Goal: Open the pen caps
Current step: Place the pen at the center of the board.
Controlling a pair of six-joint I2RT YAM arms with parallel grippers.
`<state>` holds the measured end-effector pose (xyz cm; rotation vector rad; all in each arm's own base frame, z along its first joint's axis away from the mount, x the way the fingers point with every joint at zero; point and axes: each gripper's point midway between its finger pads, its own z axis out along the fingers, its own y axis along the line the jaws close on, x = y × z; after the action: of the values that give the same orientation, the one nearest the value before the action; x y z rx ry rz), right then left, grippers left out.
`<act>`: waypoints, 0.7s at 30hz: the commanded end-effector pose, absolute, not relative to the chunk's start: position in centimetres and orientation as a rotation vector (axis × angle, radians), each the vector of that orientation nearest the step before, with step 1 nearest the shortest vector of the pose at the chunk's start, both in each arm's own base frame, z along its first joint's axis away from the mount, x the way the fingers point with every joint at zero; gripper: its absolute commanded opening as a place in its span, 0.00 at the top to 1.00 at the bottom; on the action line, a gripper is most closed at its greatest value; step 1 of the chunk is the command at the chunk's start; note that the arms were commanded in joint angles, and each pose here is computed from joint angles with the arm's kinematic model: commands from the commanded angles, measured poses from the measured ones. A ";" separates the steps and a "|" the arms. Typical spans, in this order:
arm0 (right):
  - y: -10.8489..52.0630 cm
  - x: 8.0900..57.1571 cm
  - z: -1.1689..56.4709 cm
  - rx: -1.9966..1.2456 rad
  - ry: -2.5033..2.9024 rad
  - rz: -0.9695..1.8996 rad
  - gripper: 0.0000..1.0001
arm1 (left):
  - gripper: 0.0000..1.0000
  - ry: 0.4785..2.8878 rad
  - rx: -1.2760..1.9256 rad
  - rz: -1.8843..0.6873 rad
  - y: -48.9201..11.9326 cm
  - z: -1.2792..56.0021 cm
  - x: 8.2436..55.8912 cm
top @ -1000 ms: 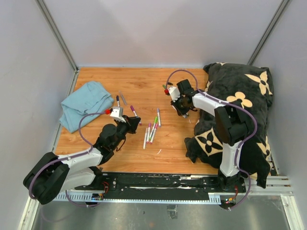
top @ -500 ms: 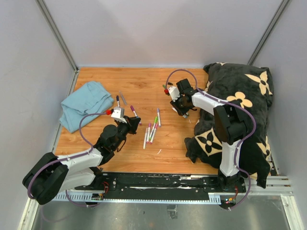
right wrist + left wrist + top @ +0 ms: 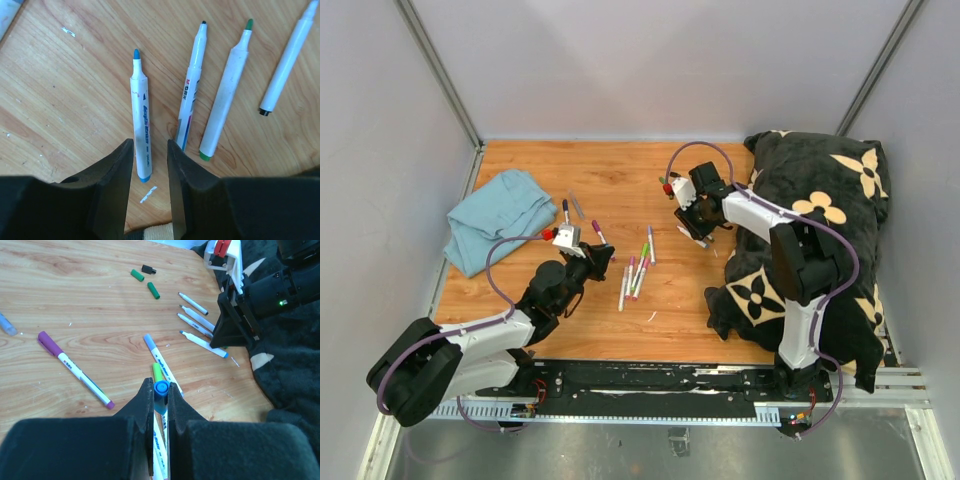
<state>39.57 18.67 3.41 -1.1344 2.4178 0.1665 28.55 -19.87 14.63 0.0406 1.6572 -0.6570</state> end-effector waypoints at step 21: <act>19.9 35.0 12.4 -1.324 2.157 0.379 0.42 | 1.00 1.615 0.051 -0.656 -20.4 16.0 28.8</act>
<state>37.03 19.56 11.13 -1.2445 2.2037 0.2817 28.47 -19.99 14.59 0.0480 1.6577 -0.6569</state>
